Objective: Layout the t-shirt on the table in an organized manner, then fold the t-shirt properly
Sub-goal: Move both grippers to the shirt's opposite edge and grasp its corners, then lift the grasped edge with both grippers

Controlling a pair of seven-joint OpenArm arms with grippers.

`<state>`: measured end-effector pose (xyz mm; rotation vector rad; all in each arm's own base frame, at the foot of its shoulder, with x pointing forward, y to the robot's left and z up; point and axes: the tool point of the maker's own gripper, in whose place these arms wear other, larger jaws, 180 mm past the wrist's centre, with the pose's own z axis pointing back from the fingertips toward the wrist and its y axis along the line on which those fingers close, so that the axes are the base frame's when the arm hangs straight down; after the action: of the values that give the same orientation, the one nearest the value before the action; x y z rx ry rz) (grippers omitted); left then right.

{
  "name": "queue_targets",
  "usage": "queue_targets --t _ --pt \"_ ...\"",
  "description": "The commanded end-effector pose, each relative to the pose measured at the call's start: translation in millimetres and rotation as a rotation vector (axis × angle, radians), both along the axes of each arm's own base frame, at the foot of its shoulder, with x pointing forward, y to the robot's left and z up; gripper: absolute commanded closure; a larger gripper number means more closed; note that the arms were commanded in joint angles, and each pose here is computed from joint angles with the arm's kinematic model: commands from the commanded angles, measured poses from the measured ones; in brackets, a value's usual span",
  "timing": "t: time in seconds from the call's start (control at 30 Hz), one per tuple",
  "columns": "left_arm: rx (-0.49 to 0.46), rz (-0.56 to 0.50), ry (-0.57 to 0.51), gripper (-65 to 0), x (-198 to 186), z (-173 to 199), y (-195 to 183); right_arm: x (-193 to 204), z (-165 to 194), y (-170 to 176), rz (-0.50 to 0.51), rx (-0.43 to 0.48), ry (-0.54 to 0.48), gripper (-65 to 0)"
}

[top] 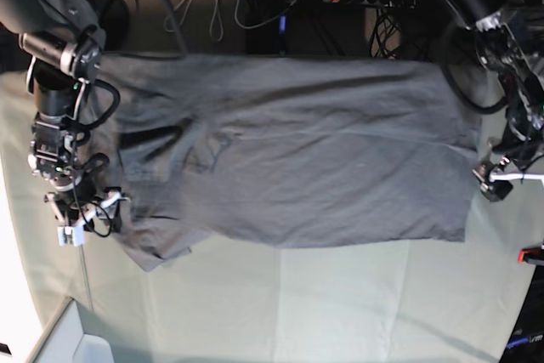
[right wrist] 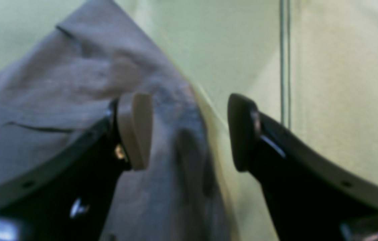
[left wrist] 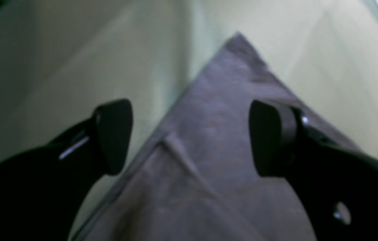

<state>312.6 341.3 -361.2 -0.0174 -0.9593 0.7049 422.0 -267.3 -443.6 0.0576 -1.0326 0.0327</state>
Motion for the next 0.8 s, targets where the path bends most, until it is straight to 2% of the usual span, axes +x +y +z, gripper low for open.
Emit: queue_targets --t 0.0,0.17,0.5,0.6,0.7,0.77 --pt "0.018 0.009 -0.040 -52.4 10.6 12.8 7.8 9.9 12.0 -7.7 -0.017 0.001 -0.041 -36.5" --pt "-0.037 0.012 -0.028 -52.4 32.3 2.1 10.0 3.0 -1.2 -5.6 -0.022 0.023 -0.003 -36.5" --pt "-0.091 -0.095 0.080 -52.4 74.7 -27.1 -8.1 1.9 -4.0 -9.0 -0.048 0.005 0.002 -34.8" --pt "-0.101 -0.082 0.094 -52.4 78.0 -37.6 -8.0 1.9 -4.0 -9.0 -0.048 0.005 0.002 -25.2" --pt "-0.012 -0.062 0.101 -52.4 81.1 -45.1 0.8 2.0 -4.2 -8.1 -0.047 0.006 0.002 -9.8" --pt "0.040 -0.059 0.121 -52.4 81.8 -52.5 5.4 2.0 -4.2 -8.1 -0.047 0.006 0.002 -2.3"
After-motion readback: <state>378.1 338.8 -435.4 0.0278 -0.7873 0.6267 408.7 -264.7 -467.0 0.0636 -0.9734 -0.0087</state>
